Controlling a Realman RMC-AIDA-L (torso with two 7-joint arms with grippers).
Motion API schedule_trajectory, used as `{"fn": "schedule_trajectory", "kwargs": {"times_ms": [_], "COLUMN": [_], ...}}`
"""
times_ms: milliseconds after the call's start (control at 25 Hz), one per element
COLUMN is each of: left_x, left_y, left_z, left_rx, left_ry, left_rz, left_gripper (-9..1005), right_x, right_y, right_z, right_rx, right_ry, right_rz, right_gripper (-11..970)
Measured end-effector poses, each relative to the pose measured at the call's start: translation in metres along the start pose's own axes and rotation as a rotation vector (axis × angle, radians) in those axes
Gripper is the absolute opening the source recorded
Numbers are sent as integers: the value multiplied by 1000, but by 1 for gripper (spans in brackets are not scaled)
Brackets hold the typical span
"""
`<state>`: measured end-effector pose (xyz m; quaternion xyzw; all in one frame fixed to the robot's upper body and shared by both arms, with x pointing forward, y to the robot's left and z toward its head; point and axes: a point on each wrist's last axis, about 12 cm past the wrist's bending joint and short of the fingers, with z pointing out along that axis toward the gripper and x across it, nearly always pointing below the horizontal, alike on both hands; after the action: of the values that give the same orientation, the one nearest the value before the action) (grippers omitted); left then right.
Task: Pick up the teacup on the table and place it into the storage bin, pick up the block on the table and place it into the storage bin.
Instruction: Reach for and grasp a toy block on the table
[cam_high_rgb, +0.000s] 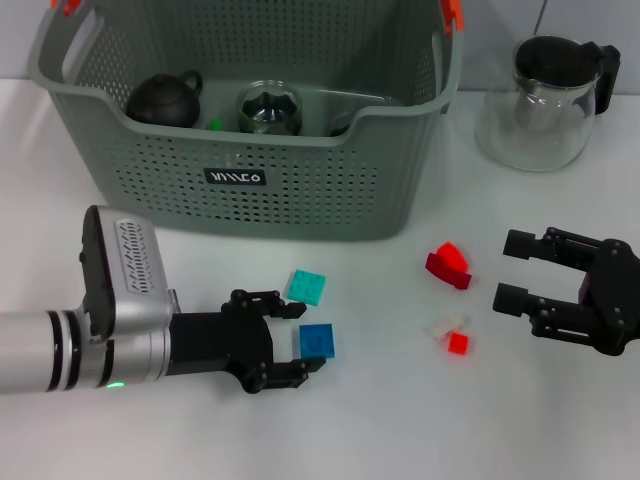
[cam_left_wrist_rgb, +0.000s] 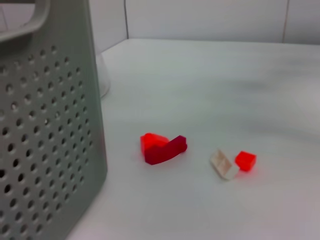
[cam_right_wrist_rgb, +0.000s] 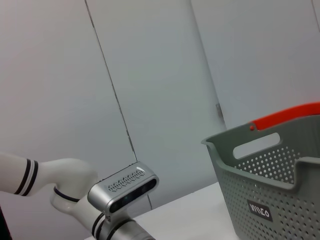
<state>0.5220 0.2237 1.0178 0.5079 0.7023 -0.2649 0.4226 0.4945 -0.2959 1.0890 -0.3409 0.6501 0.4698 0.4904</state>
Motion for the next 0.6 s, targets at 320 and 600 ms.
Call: {"fn": "schedule_trajectory", "kwargs": {"times_ms": [320,600], "left_x": [1,-1], "left_y": [-2,-1], "left_z": [2,2], "left_rx": [4,2], "left_ry": [5,-11], "left_rz": [8,-4], "left_gripper": [635,587], "right_x": [1,0], "right_y": [1,0], "right_z": [-1,-1], "right_rx": [3,1], "right_ry": [-2,-2], "right_rz": [2,0], "right_gripper": [791,791]}}
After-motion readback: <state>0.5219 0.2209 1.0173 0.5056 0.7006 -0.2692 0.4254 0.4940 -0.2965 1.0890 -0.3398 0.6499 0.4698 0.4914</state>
